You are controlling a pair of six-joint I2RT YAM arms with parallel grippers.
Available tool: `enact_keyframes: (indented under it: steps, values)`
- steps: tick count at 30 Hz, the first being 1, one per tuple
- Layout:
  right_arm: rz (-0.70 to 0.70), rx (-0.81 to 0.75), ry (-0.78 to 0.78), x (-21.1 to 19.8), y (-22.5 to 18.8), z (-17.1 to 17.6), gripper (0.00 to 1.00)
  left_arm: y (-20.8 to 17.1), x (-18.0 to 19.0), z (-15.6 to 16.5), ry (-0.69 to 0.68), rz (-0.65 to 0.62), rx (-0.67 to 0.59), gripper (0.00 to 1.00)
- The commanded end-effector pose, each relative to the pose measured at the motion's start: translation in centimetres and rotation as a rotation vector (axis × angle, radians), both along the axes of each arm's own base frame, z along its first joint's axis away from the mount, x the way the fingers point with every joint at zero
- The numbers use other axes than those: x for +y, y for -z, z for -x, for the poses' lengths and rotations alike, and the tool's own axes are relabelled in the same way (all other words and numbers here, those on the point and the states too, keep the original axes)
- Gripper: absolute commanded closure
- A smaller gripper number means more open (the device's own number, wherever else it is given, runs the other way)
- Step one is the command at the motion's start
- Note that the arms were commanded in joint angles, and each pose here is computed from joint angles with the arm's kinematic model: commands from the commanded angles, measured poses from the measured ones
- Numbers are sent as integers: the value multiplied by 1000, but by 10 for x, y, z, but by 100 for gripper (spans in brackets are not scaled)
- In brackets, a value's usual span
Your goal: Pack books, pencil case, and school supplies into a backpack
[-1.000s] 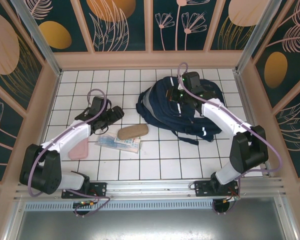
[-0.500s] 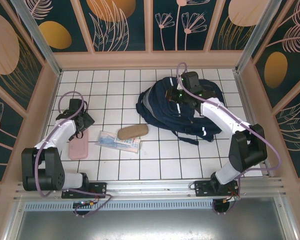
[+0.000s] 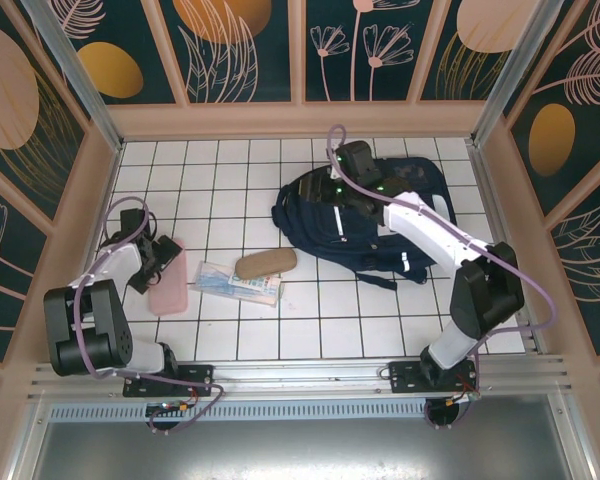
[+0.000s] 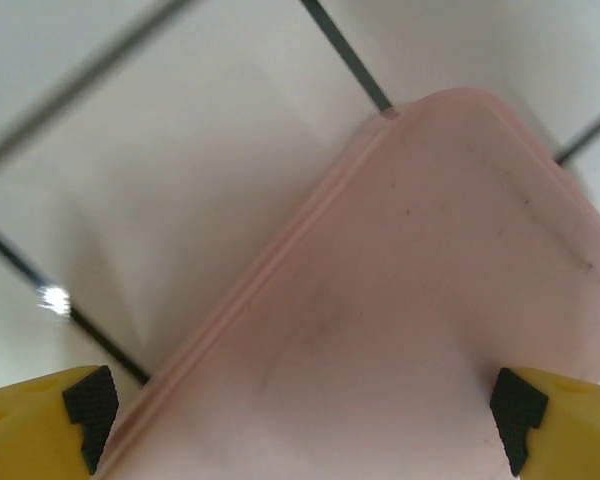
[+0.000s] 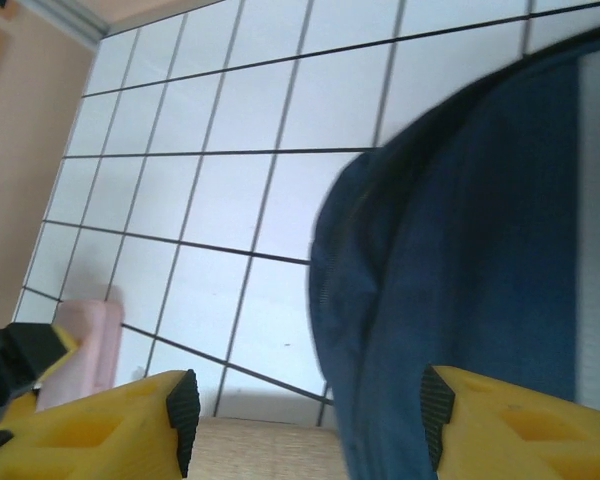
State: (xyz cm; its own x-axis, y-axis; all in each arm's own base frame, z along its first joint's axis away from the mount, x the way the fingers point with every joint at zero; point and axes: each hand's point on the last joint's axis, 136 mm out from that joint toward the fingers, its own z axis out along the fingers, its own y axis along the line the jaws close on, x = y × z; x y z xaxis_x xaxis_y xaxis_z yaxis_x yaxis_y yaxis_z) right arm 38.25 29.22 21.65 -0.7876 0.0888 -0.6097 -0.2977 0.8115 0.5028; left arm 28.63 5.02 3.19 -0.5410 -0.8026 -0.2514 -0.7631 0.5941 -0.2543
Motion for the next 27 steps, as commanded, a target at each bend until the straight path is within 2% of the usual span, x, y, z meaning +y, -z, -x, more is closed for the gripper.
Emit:
enact_keyframes:
  steps: [1,4,8,13,19,27]
  values:
    - [-6,-8,-38,23,-3,-1,37,-8,-40,-13,-4,246,-131,4]
    - [-17,14,-86,47,6,4,37,-20,-56,-26,-9,327,-218,5]
    - [-63,63,-166,86,21,14,38,-32,-80,-42,57,368,-270,6]
    - [-105,131,-286,146,41,34,41,-29,-66,-36,84,247,-205,5]
    - [-112,250,-378,191,84,65,44,-16,-48,-18,101,119,-102,4]
    - [-128,366,-434,217,126,92,50,1,-53,2,119,139,-51,5]
